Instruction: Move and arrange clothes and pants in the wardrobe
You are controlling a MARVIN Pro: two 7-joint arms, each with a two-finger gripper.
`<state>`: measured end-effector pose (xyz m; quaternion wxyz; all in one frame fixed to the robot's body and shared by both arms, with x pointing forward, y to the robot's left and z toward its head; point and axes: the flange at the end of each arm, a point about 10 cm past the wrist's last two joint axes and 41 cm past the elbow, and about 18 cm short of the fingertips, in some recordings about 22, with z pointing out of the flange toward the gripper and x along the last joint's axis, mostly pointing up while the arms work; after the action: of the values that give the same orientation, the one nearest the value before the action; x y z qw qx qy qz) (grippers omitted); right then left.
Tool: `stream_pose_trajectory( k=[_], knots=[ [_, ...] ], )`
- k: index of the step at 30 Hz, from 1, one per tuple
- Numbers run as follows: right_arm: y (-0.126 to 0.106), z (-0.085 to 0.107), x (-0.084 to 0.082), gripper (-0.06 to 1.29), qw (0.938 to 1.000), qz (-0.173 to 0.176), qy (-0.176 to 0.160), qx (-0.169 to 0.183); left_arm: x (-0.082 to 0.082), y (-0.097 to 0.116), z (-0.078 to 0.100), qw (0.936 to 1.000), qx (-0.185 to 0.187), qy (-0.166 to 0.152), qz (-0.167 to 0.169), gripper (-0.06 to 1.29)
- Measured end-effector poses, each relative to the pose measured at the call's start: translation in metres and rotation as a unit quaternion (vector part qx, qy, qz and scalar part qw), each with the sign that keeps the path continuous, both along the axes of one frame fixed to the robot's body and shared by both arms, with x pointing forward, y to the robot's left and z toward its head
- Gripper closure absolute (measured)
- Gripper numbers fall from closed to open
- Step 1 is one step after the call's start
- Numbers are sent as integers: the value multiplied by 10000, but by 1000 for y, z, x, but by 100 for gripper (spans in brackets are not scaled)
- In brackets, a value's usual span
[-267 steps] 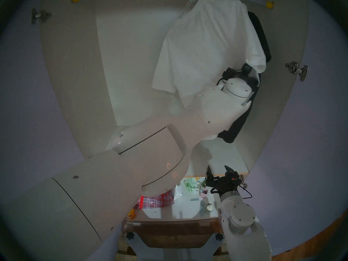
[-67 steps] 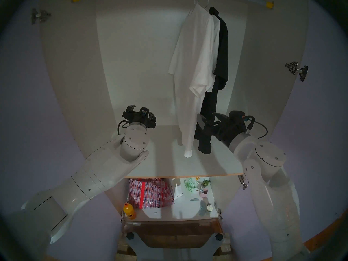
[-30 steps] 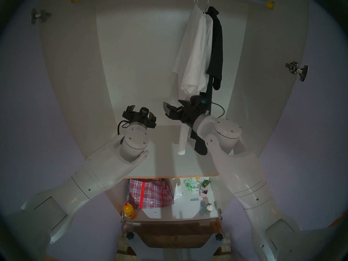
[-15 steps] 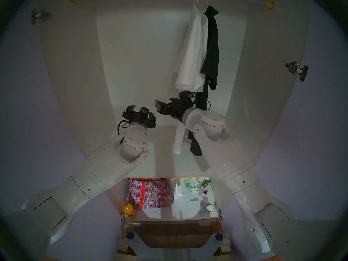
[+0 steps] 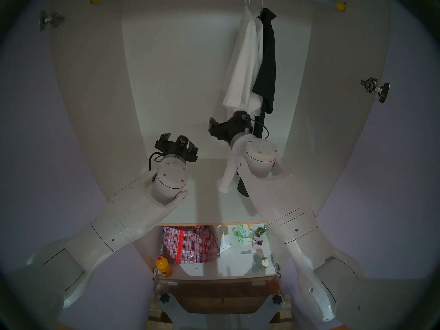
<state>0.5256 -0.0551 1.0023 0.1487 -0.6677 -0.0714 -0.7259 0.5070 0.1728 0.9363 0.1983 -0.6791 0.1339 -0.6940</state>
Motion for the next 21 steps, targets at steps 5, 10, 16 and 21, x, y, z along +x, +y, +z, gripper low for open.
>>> stream_pose_trajectory(
  k=[5,10,16,21],
  knots=[
    [1,-12,-11,3,9923,1094,583,-73,0,0,0,10000,1,0,3,2],
    [20,-13,-18,3,9812,1796,672,-218,0,0,0,10000,1,0,3,2],
    [36,-14,0,3,9807,1784,720,-354,0,0,0,10000,0,1,1,2],
    [36,-18,29,3,9812,1638,870,-542,0,0,0,10000,0,1,4,2]
  ],
)
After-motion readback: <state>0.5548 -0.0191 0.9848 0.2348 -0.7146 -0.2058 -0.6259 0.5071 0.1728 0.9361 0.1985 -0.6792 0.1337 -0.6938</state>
